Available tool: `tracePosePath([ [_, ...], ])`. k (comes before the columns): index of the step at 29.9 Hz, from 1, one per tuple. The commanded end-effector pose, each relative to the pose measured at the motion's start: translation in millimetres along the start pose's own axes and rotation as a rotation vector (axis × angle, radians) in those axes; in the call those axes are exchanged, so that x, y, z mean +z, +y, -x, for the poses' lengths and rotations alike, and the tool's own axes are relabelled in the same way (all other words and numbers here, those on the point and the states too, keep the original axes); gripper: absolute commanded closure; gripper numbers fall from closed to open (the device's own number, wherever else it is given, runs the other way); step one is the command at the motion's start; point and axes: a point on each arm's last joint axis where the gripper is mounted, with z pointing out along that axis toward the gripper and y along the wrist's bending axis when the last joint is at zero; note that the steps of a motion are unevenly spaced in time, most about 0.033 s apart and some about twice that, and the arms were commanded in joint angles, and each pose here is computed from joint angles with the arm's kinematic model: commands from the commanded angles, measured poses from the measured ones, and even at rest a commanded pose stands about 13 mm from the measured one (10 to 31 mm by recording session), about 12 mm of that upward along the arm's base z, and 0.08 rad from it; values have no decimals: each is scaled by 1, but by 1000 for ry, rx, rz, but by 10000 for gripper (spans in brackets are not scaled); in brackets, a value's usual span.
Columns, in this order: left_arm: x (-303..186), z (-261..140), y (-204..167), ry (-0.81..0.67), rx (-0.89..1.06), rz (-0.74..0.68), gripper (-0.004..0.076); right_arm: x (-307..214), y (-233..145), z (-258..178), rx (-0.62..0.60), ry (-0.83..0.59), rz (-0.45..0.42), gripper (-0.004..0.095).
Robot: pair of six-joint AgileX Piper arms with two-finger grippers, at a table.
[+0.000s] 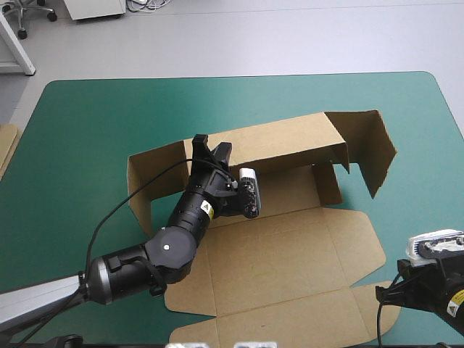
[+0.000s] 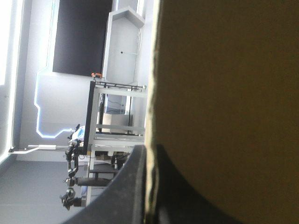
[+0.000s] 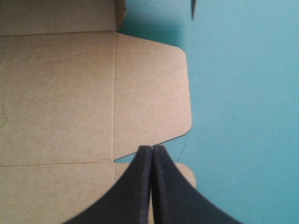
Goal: Fold the box
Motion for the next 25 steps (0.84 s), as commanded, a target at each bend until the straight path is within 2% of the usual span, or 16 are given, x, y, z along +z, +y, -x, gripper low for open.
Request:
tracePosePath([
  [1,-6,5,7,56,3,110,734,-8,0,12,19,-70,-2,908],
  [5,-6,17,-12,131,24,122,734,-12,0,15,27,-88,1,908],
  [9,-4,24,-30,145,-10,83,734,-16,1,21,18,-106,3,908],
  [13,-6,25,-29,123,-8,154,734,-18,2,31,6,-67,-5,908],
  [21,-6,25,-30,113,7,162,734,-19,7,74,-22,-82,-12,909],
  [25,-6,26,-32,102,9,149,734,-17,7,112,-48,-132,-56,909],
])
